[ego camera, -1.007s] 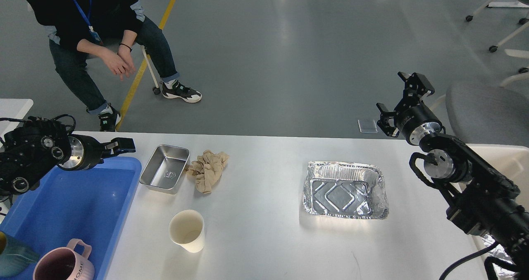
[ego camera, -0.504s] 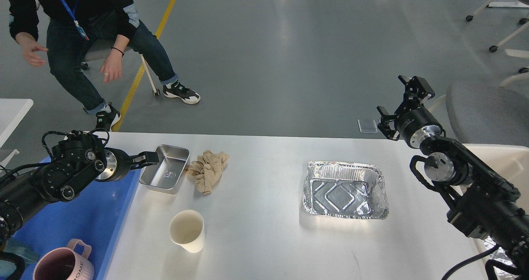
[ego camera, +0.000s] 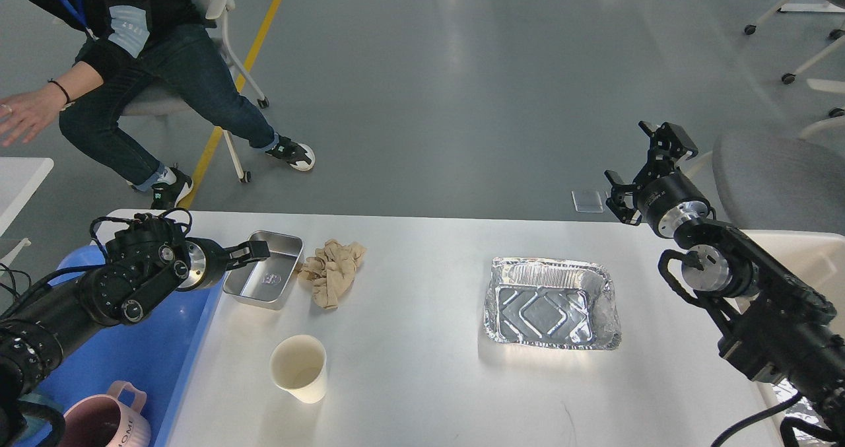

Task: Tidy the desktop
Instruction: 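Reach the left gripper to the steel tray rim and grasp it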

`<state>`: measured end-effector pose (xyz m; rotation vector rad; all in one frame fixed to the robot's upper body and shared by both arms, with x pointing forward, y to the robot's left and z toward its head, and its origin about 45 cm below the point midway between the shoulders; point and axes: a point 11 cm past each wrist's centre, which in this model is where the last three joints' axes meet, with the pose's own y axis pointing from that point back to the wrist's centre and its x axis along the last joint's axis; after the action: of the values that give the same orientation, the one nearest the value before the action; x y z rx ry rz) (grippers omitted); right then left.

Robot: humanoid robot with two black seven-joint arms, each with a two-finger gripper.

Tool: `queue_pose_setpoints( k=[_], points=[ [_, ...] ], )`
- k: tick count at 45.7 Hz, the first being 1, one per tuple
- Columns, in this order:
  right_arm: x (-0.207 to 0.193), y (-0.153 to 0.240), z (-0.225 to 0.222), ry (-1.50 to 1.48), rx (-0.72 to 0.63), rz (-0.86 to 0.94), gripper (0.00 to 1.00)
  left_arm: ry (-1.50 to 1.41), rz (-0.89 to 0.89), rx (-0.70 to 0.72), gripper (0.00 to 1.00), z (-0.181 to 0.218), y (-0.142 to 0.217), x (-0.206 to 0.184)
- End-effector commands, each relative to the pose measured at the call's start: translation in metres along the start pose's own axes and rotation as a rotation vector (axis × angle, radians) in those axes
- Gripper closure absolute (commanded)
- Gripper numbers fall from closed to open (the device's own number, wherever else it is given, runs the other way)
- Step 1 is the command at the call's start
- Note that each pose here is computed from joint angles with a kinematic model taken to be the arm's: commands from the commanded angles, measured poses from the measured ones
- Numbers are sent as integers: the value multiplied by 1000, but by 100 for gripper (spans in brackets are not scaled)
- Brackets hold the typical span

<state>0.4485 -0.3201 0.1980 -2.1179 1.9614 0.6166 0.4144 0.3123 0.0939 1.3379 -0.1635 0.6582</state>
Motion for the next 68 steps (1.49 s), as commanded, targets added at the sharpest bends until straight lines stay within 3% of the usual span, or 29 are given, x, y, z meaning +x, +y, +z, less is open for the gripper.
queue_pose_setpoints(
  k=[1,55,65,68],
  points=[
    [0,0,0,0,0,0,0,2,-3,4,5,0,-2,-2],
    [8,5,6,-5,-11,17,0,-3,8,72,35,-3,-17,-18],
    [10,7,7,-5,-12,18,0,2,10,75,35,-2,-15,-13],
    [9,7,7,-6,-12,17,0,16,14,69,29,-2,-13,-9]
  ],
)
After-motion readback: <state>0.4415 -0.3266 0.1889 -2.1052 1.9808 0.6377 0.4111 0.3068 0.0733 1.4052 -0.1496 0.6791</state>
